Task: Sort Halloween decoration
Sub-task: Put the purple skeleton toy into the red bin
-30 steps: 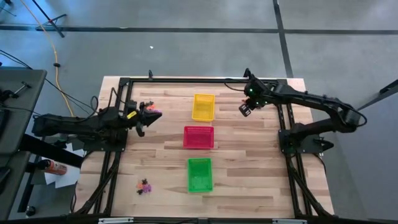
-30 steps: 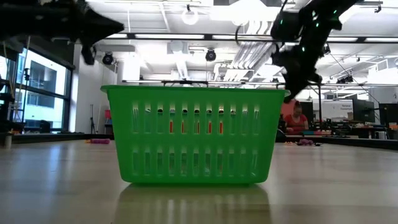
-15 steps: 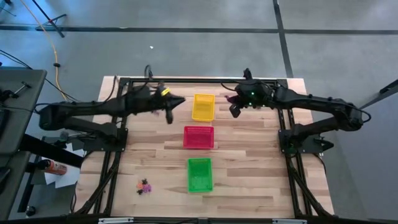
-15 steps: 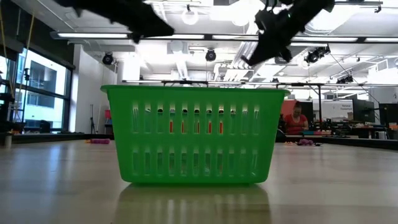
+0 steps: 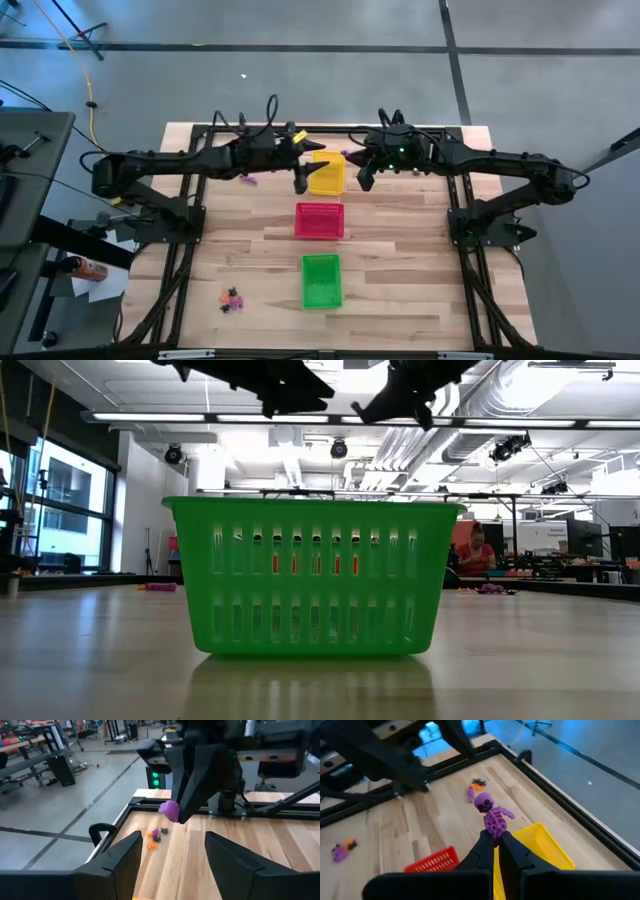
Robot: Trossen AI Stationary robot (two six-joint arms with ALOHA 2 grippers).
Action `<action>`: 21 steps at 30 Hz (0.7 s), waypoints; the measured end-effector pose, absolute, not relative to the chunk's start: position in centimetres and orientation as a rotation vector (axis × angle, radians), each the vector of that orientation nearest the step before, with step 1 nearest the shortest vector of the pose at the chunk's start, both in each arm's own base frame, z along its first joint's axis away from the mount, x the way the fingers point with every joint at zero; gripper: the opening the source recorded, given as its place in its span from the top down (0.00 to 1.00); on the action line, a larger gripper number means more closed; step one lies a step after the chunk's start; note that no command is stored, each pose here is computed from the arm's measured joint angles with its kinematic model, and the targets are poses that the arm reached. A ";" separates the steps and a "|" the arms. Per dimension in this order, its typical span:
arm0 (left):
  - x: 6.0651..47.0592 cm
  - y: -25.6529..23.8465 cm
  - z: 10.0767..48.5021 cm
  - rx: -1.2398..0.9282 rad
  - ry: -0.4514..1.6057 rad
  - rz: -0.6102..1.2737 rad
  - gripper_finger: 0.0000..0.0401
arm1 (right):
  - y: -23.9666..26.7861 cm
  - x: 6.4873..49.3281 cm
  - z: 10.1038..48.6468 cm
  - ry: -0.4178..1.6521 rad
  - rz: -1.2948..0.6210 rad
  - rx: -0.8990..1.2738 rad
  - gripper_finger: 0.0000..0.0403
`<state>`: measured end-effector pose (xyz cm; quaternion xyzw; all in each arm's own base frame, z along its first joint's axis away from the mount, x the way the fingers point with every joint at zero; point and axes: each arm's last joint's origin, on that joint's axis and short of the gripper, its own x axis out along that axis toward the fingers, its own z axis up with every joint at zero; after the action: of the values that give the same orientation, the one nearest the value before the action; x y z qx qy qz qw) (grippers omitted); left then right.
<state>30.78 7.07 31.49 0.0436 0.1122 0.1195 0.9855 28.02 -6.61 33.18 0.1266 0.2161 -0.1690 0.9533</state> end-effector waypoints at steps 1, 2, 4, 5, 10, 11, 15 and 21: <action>31.0 7.0 31.4 0.087 0.222 0.238 0.47 | -6.5 28.4 33.2 0.439 -0.333 0.250 1.00; 31.2 7.1 31.3 0.085 0.221 0.237 0.47 | -6.4 28.7 33.2 0.444 -0.324 0.239 1.00; 31.5 7.1 31.1 0.085 0.218 0.228 0.47 | -6.3 29.4 33.1 0.453 -0.307 0.223 1.00; 31.5 7.0 31.0 0.084 0.217 0.219 0.47 | -6.2 29.8 33.1 0.459 -0.298 0.213 1.00; 31.6 6.9 31.1 0.085 0.209 0.210 0.47 | -5.9 31.1 33.2 0.477 -0.264 0.174 1.00; 31.6 6.9 31.1 0.085 0.208 0.210 0.47 | -5.9 31.3 33.2 0.478 -0.258 0.161 1.00; 31.6 6.8 31.1 0.086 0.211 0.202 0.47 | -5.9 31.6 33.5 0.470 -0.254 0.151 1.00; 31.7 6.6 31.0 0.118 0.213 0.175 0.53 | -5.9 31.6 33.6 0.468 -0.252 0.142 1.00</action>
<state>31.65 6.63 31.04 0.0590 0.1063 0.0871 0.9887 31.60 -5.90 33.61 0.0701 0.2309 -0.1244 0.9624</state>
